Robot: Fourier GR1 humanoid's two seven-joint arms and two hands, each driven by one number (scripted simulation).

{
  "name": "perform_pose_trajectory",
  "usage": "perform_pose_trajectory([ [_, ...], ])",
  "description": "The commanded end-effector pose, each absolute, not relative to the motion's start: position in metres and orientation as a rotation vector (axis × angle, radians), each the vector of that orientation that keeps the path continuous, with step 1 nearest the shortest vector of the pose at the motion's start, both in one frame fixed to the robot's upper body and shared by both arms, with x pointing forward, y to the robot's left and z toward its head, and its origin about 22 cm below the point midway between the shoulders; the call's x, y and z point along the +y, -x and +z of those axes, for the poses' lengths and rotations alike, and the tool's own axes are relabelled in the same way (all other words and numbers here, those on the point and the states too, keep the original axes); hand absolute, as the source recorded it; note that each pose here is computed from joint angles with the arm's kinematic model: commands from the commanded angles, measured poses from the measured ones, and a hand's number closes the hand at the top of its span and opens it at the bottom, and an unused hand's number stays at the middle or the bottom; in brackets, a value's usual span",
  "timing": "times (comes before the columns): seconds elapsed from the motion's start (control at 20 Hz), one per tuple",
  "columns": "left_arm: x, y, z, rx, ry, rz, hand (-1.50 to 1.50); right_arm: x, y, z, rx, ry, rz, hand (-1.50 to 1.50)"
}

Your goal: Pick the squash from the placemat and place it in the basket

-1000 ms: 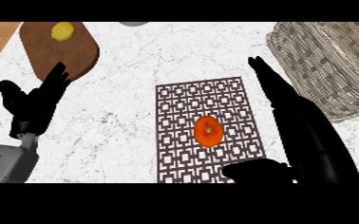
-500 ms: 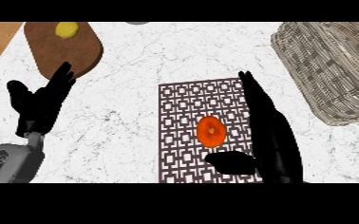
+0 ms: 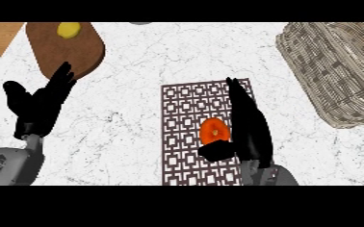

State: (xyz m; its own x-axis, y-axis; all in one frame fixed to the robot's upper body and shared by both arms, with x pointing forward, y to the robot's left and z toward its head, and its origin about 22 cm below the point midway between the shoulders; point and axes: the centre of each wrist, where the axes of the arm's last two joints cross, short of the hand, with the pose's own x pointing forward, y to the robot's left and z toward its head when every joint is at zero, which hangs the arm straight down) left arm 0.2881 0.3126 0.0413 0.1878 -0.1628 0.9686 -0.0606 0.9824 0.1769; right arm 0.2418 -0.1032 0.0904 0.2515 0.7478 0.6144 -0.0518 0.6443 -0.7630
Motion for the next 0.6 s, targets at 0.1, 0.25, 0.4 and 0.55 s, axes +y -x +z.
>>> perform_pose_trajectory([
  [0.1,0.306,-0.298,0.04,-1.399,-0.197,-0.059,0.0,-0.128,-0.237,0.065,-1.144,0.698,0.662,-1.5],
  [0.25,0.32,-0.302,0.052,-1.385,-0.187,-0.066,0.0,-0.116,-0.237,0.066,-1.166,0.703,0.642,-1.5],
  [0.4,0.324,-0.279,0.026,-1.396,-0.201,-0.05,0.0,-0.124,-0.229,0.076,-1.178,0.686,0.644,-1.5],
  [0.55,0.316,-0.304,0.047,-1.379,-0.173,-0.063,0.0,-0.129,-0.233,0.055,-1.209,0.631,0.637,-1.5],
])
